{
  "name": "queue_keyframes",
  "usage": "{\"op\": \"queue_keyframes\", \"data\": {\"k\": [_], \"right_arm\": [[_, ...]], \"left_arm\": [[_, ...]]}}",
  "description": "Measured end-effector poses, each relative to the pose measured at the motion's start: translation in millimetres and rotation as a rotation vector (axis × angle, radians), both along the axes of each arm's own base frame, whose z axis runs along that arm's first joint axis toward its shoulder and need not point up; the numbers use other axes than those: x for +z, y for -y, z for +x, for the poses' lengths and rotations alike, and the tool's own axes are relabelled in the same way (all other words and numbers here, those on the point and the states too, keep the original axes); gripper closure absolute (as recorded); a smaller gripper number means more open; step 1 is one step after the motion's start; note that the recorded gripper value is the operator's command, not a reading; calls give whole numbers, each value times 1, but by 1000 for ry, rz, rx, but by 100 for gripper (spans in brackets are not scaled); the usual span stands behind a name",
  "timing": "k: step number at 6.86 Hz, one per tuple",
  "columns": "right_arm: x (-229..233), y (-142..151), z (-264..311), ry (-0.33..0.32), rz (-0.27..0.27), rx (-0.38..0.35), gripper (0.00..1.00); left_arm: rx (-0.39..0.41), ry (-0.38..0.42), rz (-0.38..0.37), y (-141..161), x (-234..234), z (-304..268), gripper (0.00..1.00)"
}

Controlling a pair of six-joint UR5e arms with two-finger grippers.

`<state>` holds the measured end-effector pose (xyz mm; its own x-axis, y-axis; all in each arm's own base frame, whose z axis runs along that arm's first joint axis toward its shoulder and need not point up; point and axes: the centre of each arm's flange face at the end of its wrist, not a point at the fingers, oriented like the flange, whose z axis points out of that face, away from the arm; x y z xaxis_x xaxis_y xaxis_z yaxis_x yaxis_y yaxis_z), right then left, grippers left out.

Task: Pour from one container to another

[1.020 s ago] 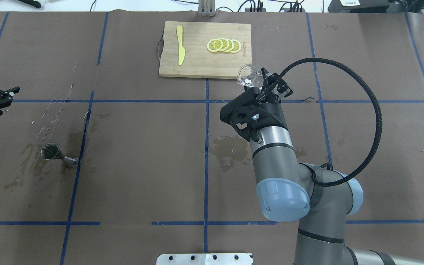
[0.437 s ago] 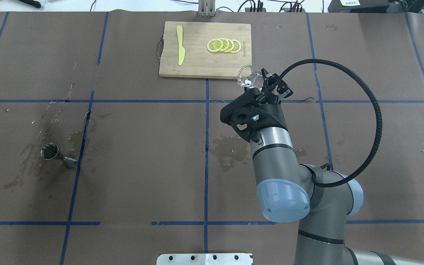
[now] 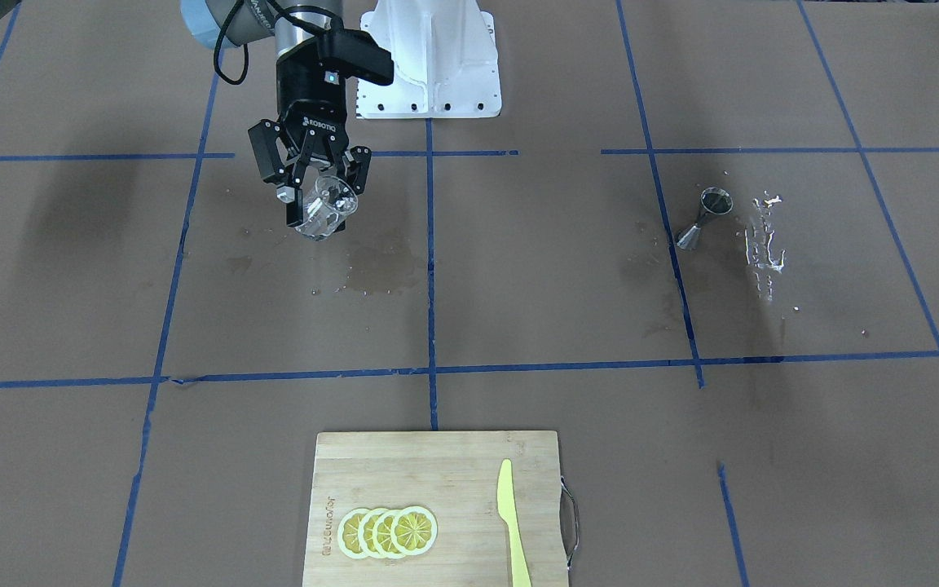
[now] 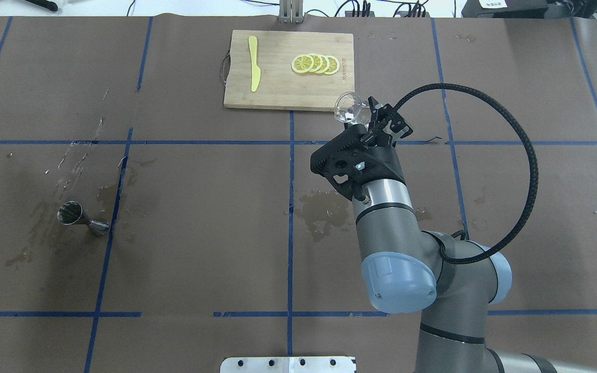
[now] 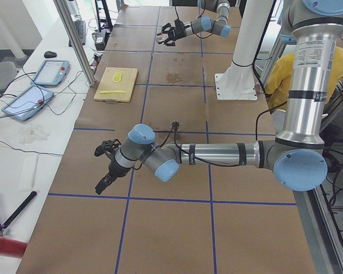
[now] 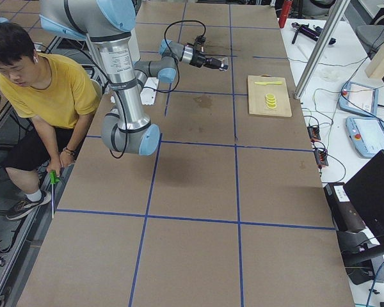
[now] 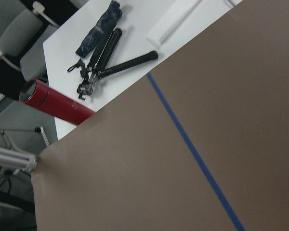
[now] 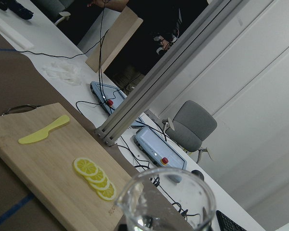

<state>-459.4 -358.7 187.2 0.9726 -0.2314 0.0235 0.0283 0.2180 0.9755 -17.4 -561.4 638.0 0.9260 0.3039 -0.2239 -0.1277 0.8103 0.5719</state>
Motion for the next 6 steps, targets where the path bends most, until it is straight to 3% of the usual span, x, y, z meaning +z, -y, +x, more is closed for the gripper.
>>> {"op": "queue_keyframes", "data": {"k": [1,3,5,6], "right_arm": [[0,0,0,0,0,0,100],[0,-1,1,14,4,-3,100],[8,-3,2,40,14,-9,100],[11,-4,3,45,15,-11,100]], "left_arm": [[45,24,-121,-5,20,-11,0],[151,-68,-379,-27,52,-12,0],[205,-295,-556,-58,70,0,0],[222,-412,-593,-80,74,4,0]]}}
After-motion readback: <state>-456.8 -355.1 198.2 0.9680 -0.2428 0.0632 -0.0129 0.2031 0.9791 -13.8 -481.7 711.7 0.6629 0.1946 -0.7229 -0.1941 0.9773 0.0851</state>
